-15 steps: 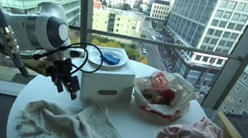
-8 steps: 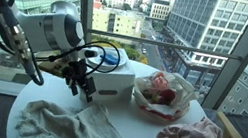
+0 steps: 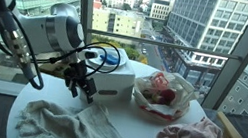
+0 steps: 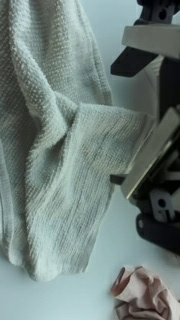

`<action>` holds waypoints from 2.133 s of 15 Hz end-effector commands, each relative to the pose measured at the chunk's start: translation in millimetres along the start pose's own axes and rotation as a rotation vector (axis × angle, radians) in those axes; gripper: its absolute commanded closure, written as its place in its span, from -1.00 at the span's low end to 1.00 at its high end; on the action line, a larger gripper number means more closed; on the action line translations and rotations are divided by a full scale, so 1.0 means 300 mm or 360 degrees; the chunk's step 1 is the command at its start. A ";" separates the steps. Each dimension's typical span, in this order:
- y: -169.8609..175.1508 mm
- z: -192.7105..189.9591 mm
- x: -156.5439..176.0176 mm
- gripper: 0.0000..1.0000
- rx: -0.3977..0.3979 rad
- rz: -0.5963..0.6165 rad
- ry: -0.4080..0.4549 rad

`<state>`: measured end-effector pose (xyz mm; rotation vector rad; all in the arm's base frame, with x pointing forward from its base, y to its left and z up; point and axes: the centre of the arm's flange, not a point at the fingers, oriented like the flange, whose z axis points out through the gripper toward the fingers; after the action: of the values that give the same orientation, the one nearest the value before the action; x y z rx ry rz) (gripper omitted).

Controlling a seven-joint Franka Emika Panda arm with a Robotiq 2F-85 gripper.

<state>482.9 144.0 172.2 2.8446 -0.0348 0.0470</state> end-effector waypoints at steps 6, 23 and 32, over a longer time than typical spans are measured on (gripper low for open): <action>0.060 0.042 0.146 -1.00 -0.0079 -0.0534 -0.0081; -0.023 0.251 0.275 -1.00 0.0203 -0.1026 -0.0137; 0.014 0.274 0.345 -0.91 0.0338 -0.1158 -0.0152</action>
<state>576.5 112.9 101.0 2.8395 0.9746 -0.2299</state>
